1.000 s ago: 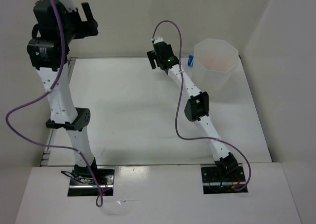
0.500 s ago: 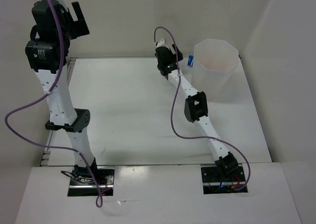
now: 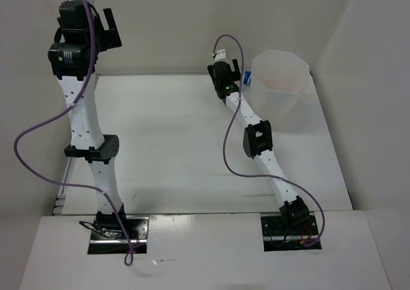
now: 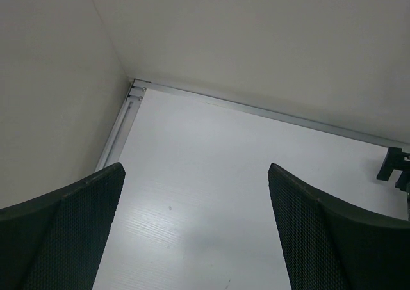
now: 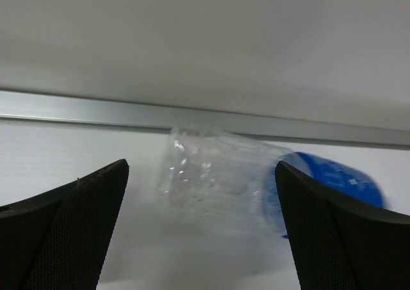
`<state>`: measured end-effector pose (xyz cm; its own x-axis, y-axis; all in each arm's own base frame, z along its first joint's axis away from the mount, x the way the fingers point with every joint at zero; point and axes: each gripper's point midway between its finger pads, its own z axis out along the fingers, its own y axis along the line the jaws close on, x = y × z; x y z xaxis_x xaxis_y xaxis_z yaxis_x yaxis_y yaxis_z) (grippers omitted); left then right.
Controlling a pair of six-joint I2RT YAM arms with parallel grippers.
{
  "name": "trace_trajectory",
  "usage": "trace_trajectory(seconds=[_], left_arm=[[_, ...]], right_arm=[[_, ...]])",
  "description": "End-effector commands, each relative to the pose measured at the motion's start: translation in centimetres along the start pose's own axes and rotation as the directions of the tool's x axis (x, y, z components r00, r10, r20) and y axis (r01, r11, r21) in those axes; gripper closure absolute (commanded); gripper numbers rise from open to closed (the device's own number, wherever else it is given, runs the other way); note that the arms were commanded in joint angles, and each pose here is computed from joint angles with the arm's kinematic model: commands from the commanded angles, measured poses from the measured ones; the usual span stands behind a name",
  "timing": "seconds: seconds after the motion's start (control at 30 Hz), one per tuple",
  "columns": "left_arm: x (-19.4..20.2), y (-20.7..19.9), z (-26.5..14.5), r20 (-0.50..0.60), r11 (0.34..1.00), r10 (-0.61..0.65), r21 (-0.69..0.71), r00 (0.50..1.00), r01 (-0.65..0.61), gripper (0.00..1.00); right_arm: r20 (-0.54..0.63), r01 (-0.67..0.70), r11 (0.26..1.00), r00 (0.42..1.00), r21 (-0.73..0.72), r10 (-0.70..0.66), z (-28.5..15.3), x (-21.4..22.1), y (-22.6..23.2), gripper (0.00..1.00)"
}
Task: Put the plastic bottles in the bin
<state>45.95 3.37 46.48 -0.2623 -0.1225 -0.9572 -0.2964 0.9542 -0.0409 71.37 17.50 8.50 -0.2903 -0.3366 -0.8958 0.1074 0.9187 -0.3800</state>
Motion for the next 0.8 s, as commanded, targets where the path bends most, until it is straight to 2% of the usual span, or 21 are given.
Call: trace_trajectory(seconds=[0.0,0.03,0.07,0.17,0.33,0.43,0.6,0.73,0.77], left_arm=[[-0.4,-0.5,0.5,0.019,1.000,0.004,0.019,1.000,-0.005,0.00],[-0.1,-0.6,1.0,0.009,1.000,0.007,0.018,1.000,-0.008,0.00],[0.0,-0.6,1.0,0.009,1.000,0.007,0.018,1.000,-0.008,0.00],[0.3,-0.6,1.4,0.000,1.000,0.010,0.017,1.000,-0.010,0.00],[0.3,-0.6,1.4,0.000,1.000,0.010,0.017,1.000,-0.010,0.00],[0.3,-0.8,1.4,-0.001,1.000,0.010,0.026,1.000,-0.010,0.00],[0.4,-1.2,1.8,-0.003,0.999,0.010,0.044,1.000,-0.010,0.00],[0.3,-1.1,1.3,-0.003,0.999,0.010,0.044,1.000,-0.010,0.00],[0.3,-1.1,1.3,-0.003,0.999,0.010,0.044,1.000,-0.010,0.00]], right_arm=[[0.095,-0.190,0.981,0.977,-0.036,0.192,0.3,-2.8,0.4,0.00],[0.094,-0.212,0.976,0.972,-0.055,0.217,0.6,-2.9,0.1,0.00],[0.085,-0.296,0.952,0.950,-0.081,0.302,1.0,-3.2,-0.6,0.00],[-0.015,-0.455,0.870,0.887,-0.189,0.461,1.1,-3.2,-0.4,0.00],[-0.152,-0.490,0.778,0.869,-0.393,0.471,-1.5,-4.0,2.5,0.00],[-0.214,-0.470,0.774,0.883,-0.425,0.419,-2.8,-2.5,4.6,0.00],[-0.225,-0.399,0.798,0.917,-0.451,0.331,-4.5,-2.2,6.4,0.00],[-0.285,-0.416,0.792,0.905,-0.446,0.315,-5.4,-0.9,7.2,0.00],[-0.307,-0.419,0.778,0.903,-0.469,0.300,-5.8,-0.6,7.7,0.04]])
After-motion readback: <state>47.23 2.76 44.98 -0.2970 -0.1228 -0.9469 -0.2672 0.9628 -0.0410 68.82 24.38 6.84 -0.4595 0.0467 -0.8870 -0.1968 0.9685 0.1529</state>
